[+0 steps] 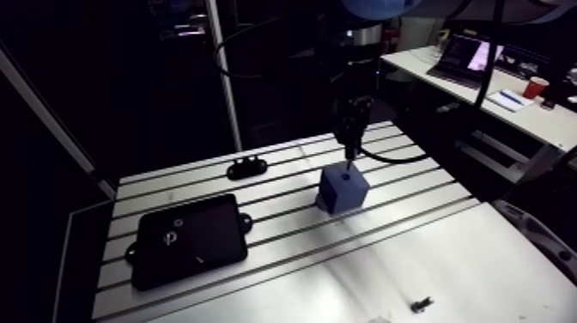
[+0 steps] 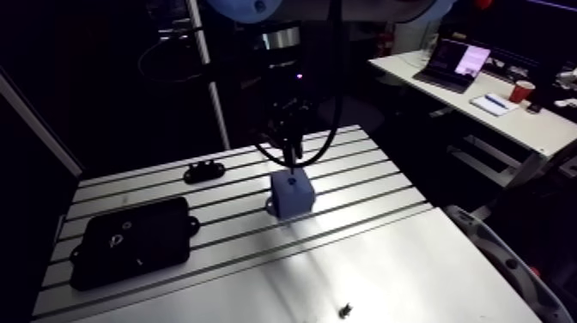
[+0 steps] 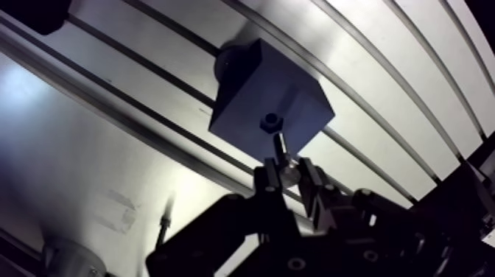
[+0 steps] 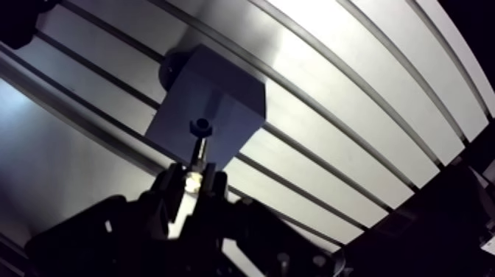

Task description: Pick up the M10 bolt and insert it into the hex recess until seated.

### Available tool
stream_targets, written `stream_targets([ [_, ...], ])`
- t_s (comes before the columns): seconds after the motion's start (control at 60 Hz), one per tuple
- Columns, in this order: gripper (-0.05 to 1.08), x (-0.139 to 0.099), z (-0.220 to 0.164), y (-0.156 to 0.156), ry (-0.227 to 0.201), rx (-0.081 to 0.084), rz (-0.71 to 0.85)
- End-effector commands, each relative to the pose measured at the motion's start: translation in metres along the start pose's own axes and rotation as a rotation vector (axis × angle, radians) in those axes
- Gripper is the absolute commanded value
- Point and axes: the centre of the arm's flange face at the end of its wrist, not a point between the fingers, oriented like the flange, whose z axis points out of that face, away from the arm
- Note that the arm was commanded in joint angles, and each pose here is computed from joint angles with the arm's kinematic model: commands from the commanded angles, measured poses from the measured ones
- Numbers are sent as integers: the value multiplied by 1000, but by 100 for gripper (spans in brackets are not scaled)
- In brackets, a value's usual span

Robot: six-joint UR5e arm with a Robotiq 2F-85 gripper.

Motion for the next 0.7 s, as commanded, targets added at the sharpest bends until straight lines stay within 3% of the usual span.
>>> stream_targets([
  [0.017, 86, 1, 4, 1, -5, 6, -1],
  [0.7, 85, 3, 11, 2, -12, 10, 3],
])
